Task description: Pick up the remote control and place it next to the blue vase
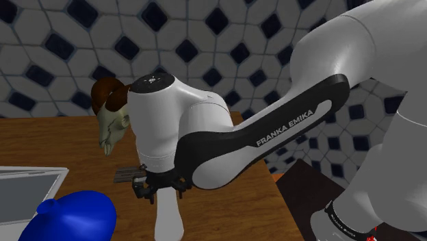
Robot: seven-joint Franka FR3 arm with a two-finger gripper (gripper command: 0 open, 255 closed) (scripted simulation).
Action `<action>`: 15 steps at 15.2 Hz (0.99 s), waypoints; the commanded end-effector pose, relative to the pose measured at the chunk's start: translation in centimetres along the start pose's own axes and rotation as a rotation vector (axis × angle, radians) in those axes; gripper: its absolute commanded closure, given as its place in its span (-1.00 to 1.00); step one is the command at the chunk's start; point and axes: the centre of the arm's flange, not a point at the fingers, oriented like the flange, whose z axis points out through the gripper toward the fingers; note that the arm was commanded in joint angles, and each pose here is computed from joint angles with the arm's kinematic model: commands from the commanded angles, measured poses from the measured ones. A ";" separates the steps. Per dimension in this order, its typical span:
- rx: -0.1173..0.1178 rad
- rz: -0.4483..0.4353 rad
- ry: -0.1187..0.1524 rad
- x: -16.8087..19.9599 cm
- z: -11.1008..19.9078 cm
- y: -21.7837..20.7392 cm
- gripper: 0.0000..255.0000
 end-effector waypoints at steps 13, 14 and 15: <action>0.001 0.000 0.000 0.0 6.1 0.1 1.00; 0.001 0.000 0.000 0.0 6.1 0.1 1.00; 0.001 0.000 0.000 0.0 6.1 0.1 1.00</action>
